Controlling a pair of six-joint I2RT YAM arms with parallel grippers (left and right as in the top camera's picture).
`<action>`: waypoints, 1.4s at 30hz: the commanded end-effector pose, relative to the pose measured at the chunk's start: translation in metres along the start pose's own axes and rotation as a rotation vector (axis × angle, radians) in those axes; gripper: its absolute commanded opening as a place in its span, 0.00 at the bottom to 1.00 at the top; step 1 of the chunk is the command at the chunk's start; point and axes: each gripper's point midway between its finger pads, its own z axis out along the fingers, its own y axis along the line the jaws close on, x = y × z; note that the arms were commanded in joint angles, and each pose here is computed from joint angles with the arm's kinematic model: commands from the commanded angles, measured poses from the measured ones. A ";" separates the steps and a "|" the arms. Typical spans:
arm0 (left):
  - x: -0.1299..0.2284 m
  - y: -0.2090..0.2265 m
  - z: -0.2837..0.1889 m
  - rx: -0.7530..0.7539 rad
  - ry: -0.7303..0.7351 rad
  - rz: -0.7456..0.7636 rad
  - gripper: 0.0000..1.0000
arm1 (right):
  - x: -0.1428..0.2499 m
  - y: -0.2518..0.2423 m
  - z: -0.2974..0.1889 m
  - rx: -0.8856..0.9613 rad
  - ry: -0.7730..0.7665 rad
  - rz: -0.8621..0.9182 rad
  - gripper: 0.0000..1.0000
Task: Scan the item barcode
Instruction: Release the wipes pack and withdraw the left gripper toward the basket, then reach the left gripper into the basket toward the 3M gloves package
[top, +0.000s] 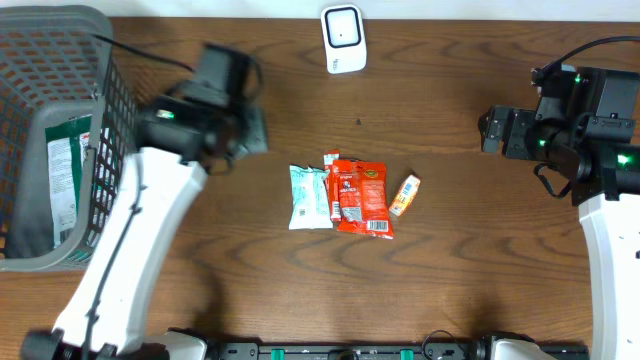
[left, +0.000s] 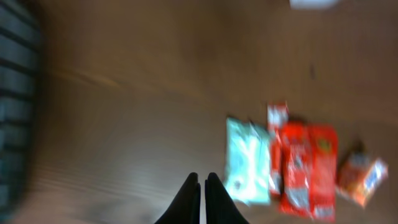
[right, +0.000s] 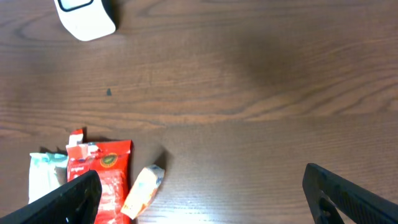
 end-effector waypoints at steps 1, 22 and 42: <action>-0.055 0.066 -0.061 -0.237 -0.227 -0.045 0.08 | -0.006 0.000 -0.006 0.000 -0.022 0.009 0.99; -0.057 0.314 0.018 -0.583 -0.006 -0.453 0.98 | -0.006 0.000 -0.006 0.000 -0.022 0.009 0.99; 0.075 0.333 0.222 -0.320 0.605 -0.481 0.98 | -0.006 0.000 -0.006 0.000 -0.022 0.009 0.99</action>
